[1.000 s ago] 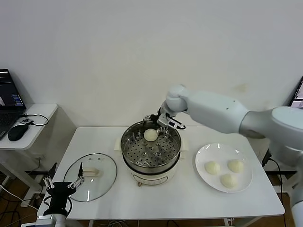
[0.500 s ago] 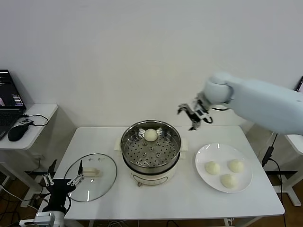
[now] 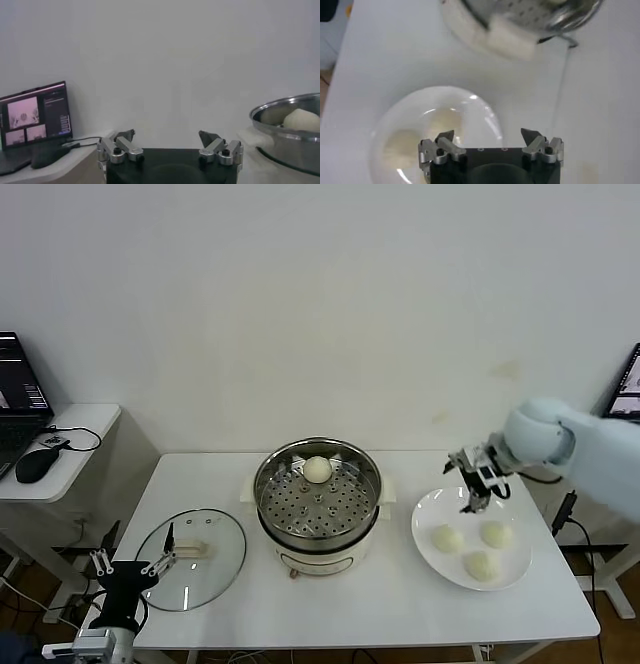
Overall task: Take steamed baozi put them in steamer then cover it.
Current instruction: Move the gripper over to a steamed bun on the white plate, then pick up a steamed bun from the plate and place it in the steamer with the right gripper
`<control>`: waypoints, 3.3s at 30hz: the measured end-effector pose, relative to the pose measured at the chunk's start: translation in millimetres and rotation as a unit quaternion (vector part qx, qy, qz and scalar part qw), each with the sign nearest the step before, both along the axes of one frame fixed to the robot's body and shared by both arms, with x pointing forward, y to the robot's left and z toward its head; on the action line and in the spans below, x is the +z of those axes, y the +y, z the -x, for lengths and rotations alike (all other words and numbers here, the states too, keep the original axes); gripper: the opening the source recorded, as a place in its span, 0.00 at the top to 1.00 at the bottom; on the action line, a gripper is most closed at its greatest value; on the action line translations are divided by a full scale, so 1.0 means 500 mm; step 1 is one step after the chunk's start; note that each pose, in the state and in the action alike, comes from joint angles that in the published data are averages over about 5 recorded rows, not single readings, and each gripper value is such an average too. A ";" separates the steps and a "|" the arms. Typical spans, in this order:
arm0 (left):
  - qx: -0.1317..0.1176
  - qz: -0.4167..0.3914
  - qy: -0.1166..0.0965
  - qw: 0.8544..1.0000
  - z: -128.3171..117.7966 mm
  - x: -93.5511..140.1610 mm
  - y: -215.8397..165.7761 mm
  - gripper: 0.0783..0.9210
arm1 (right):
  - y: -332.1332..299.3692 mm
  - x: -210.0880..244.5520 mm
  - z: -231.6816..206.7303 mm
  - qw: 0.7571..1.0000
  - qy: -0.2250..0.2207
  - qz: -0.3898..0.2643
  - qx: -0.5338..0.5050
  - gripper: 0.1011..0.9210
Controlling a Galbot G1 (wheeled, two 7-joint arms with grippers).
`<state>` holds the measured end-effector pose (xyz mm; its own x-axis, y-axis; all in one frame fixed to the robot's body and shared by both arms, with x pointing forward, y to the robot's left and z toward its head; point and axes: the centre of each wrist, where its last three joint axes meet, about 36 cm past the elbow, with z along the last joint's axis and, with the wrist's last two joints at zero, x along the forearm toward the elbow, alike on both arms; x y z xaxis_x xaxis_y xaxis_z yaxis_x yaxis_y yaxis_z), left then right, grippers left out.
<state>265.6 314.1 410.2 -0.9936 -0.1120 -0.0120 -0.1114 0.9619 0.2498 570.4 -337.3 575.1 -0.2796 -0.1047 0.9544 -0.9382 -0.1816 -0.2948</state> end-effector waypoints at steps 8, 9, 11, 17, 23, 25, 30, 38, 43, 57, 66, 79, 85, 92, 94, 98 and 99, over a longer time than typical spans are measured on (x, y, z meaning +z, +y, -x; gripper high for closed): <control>0.005 -0.003 0.002 1.000 0.007 0.002 0.006 0.12 | -0.019 -0.092 0.014 0.999 0.024 0.005 -0.025 0.12; 0.005 -0.003 0.002 1.000 0.007 0.002 0.007 0.12 | -0.020 -0.102 0.015 0.999 0.026 0.006 -0.026 0.12; 0.006 -0.004 0.002 1.000 0.008 0.002 0.008 0.12 | -0.020 -0.121 0.015 0.999 0.030 0.007 -0.029 0.12; 0.008 -0.006 0.002 1.000 0.009 0.002 0.012 0.12 | -0.017 -0.165 0.005 0.999 0.035 0.009 -0.035 0.12; 0.009 -0.006 0.003 1.000 0.006 -0.001 0.015 0.12 | -0.011 -0.198 -0.011 0.998 0.037 0.009 -0.042 0.12; 0.010 -0.006 0.003 1.000 0.004 -0.002 0.015 0.12 | -0.009 -0.208 -0.016 0.998 0.037 0.010 -0.045 0.14; 0.011 -0.006 0.005 1.000 0.003 -0.007 0.017 0.12 | -0.006 -0.228 -0.028 0.998 0.033 0.012 -0.051 0.20; 0.012 -0.007 0.005 1.000 0.004 -0.006 0.018 0.12 | 0.005 -0.244 -0.044 0.998 0.030 0.010 -0.056 0.31; 0.012 -0.007 0.004 1.000 0.006 -0.004 0.017 0.12 | 0.007 -0.243 -0.048 0.998 0.032 0.008 -0.055 0.37; 0.007 -0.007 -0.003 1.000 0.003 0.005 0.014 0.12 | -0.010 -0.110 -0.070 0.998 0.021 -0.013 -0.063 0.40; 0.002 -0.007 -0.010 1.000 -0.002 0.016 0.013 0.12 | 0.050 0.092 -0.097 0.997 -0.026 -0.055 -0.048 0.39; 0.006 -0.001 -0.023 1.000 -0.008 0.030 0.011 0.12 | 0.302 0.219 -0.108 0.994 -0.016 -0.105 0.005 0.38; 0.009 -0.001 -0.028 1.000 -0.009 0.036 0.014 0.12 | 0.425 0.186 -0.112 0.994 0.007 -0.104 0.020 0.38; 0.013 0.000 -0.033 0.999 -0.007 0.041 0.015 0.12 | 0.540 0.126 -0.122 0.994 0.027 -0.103 0.030 0.38; 0.014 0.000 -0.033 0.999 -0.006 0.041 0.016 0.12 | 0.565 0.108 -0.125 0.994 0.031 -0.103 0.030 0.38; 0.016 0.000 -0.034 0.999 -0.006 0.042 0.018 0.12 | 0.608 0.074 -0.131 0.994 0.037 -0.102 0.030 0.38; 0.016 0.000 -0.035 0.999 -0.006 0.042 0.018 0.12 | 0.617 0.067 -0.132 0.994 0.038 -0.101 0.031 0.38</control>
<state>268.5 323.0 431.3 -0.9863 -0.1438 -0.0810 -0.1594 0.9574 0.2409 636.5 -28.6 608.5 -0.1953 -0.3115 0.9300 -0.9480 -0.1830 -0.2604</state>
